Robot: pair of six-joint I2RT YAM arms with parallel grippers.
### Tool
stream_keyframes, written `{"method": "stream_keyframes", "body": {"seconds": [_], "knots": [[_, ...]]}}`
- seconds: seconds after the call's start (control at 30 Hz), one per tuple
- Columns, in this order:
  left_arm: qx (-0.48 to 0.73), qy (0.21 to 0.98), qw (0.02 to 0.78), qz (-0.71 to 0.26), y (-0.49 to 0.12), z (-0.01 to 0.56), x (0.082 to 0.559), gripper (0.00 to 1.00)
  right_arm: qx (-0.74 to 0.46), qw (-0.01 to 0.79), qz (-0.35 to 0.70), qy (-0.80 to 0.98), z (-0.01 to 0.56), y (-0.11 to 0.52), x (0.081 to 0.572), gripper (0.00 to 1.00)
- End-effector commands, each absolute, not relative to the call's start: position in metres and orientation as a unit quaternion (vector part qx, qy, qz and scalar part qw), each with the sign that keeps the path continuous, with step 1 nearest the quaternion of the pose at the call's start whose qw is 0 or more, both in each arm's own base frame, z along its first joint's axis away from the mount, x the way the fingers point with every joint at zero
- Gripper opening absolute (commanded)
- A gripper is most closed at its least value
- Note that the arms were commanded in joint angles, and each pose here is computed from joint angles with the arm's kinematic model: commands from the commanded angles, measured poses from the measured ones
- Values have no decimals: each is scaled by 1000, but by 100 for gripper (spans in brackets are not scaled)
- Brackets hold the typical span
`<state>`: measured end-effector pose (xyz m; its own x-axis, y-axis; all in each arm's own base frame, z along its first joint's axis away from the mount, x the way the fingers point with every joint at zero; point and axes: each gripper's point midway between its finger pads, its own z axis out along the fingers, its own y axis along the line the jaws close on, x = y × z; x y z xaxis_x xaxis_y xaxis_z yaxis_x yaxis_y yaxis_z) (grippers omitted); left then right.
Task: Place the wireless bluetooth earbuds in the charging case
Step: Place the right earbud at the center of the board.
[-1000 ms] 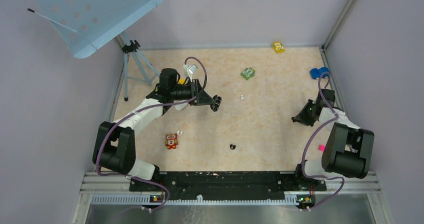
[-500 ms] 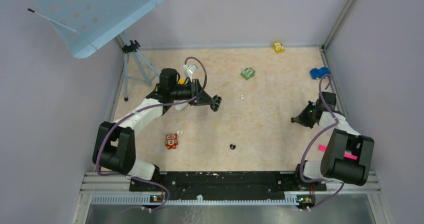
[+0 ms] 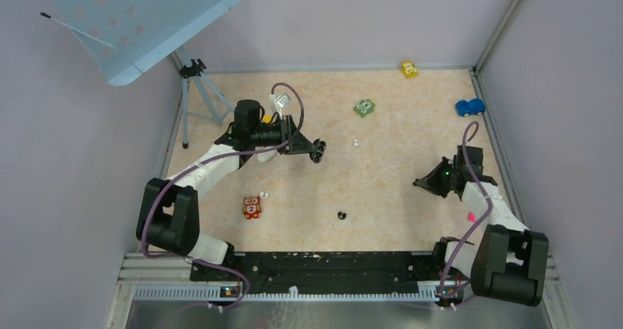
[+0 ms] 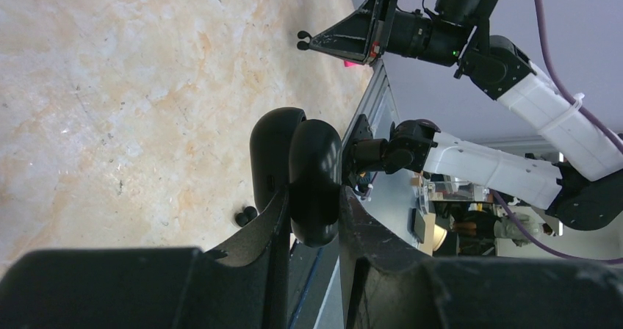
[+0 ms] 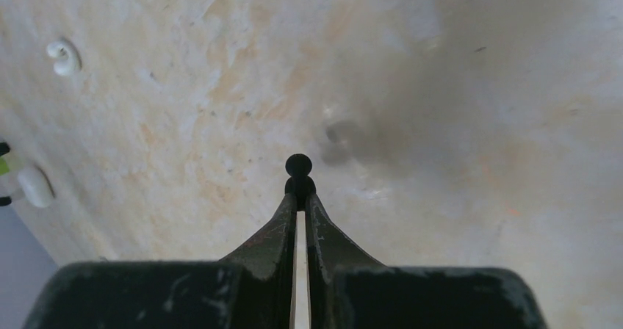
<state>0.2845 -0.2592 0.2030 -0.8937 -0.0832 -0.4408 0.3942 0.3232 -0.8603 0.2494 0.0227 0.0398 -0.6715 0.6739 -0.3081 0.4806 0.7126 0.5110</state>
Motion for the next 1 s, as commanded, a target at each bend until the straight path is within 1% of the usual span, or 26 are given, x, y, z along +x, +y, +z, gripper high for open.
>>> {"method": "stream_keyframes", "body": {"seconds": [0.0,0.23,0.4,0.43,0.5,0.6,0.63,0.97], "knots": [[129,762,236,-589,-264,228,290,0,348,255,229,873,54,54,250,0],[128,762,233,-590,-264,228,287,0,371,255,248,858,43,88,243,0],[129,762,236,-589,-263,230,284,0,353,242,237,872,31,96,237,0],[130,762,236,-589,-263,231,284,0,351,240,234,875,29,97,235,1],[130,763,232,-589,-263,229,282,0,349,238,234,876,28,98,234,7],[129,764,228,-589,-263,227,280,0,348,242,238,874,30,98,235,18],[128,764,229,-589,-263,227,279,0,348,245,240,873,30,98,235,20],[130,765,224,-589,-264,225,277,0,335,245,233,880,27,98,239,21]]}}
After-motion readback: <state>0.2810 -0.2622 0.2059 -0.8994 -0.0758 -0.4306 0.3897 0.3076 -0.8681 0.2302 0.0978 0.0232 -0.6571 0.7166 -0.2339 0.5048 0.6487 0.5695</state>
